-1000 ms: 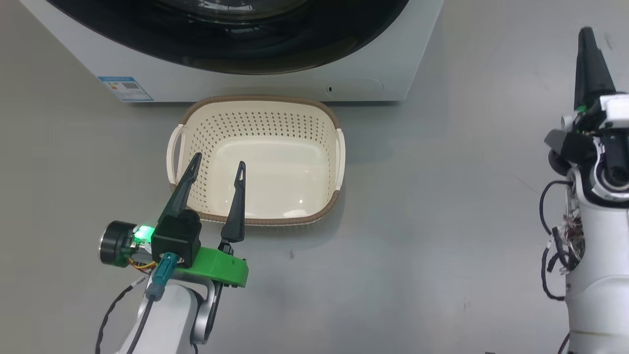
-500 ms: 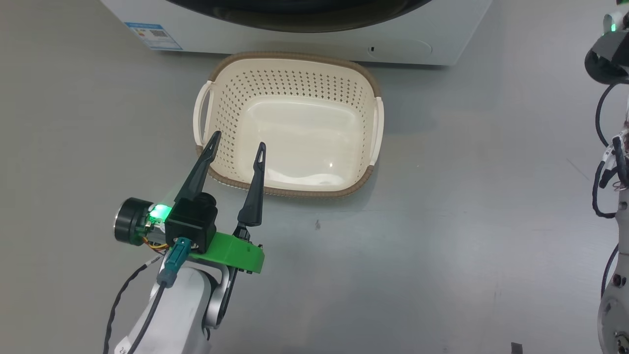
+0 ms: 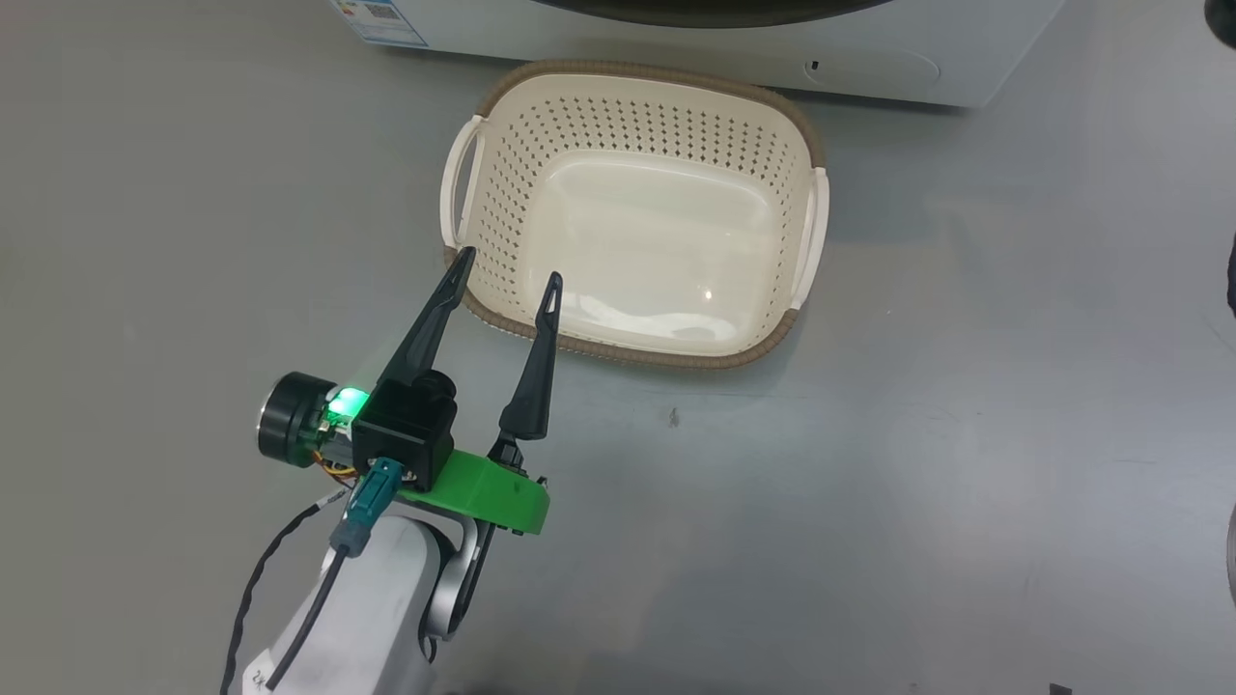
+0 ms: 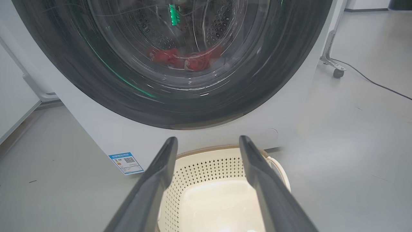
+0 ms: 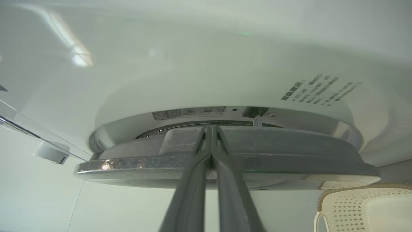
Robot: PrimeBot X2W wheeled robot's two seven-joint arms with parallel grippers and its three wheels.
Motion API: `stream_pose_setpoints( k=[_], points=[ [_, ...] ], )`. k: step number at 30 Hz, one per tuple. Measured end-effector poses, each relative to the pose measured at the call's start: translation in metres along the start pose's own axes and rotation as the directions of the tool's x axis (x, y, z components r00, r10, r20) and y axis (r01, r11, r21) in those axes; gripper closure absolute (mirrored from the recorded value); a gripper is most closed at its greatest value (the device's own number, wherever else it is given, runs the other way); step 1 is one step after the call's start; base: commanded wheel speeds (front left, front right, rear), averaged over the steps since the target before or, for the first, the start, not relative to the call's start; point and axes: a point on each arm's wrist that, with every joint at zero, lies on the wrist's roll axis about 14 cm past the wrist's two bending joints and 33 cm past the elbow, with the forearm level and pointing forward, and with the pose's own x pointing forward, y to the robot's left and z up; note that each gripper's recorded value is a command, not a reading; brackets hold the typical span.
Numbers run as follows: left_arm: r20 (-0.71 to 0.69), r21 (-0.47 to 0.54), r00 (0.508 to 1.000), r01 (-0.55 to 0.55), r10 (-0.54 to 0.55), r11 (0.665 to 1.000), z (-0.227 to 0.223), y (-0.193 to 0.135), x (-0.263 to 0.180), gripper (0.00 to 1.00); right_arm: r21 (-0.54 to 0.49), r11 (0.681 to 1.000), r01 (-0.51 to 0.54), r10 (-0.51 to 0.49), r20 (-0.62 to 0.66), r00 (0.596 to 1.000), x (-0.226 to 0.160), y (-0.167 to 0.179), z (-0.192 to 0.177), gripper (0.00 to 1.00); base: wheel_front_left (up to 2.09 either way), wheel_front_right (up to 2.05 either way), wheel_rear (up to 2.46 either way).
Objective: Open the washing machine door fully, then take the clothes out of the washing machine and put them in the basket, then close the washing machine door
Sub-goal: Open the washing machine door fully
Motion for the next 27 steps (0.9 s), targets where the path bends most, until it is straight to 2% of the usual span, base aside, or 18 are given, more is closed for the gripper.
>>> stream_pose_setpoints(
  k=[14, 27],
  points=[
    [-0.015, 0.003, 1.0, -0.018, 0.018, 1.0, -0.006, 0.008, 0.004, 0.0, 0.007, 1.0, 0.027, -0.026, -0.11, 0.994, 0.034, -0.008, -0.006, 1.0, 0.0, 0.0, 0.0],
    [-0.016, -0.001, 0.999, -0.034, 0.034, 0.999, -0.007, 0.013, 0.007, 0.0, 0.026, 0.998, 0.052, -0.046, -0.189, 0.981, 0.038, -0.019, -0.011, 1.0, 0.0, 0.0, 0.0]
  ],
)
